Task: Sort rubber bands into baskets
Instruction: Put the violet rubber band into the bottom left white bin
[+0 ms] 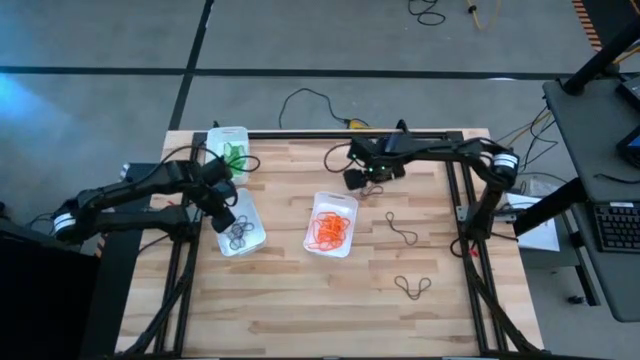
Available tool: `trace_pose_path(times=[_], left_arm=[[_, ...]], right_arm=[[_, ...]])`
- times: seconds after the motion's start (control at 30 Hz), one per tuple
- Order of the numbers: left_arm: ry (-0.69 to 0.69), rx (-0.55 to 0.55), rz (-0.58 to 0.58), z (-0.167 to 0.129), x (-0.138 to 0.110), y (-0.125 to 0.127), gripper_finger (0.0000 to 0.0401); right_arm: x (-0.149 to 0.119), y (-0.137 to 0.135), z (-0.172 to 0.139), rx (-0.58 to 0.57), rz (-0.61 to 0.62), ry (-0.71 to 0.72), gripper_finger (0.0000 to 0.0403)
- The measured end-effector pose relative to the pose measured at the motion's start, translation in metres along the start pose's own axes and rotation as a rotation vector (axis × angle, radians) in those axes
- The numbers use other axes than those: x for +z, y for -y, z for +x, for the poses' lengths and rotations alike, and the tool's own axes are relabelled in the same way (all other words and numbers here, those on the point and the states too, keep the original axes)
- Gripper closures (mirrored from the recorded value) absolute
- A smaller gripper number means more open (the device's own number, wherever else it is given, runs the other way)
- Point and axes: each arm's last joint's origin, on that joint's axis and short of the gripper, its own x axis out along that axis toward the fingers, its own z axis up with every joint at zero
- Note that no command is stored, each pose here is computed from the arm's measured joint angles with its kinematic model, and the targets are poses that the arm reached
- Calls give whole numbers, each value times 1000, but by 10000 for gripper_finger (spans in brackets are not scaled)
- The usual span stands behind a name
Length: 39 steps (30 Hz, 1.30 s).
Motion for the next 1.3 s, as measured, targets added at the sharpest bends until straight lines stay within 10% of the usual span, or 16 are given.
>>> trace_pose_path(times=[0.3,0.67,0.93,1.3], left_arm=[[38,28,20,2,4,-1,282],[70,31,77,-1,7,1,235],[95,25,86,-1,9,1,235],[112,-16,128,-4,11,4,235]], right_arm=[[-3,7,52,-74,321,-146,187],[6,-1,84,-109,346,-178,226],[9,-3,85,-133,314,-168,377],[22,-23,29,-88,231,38,393]])
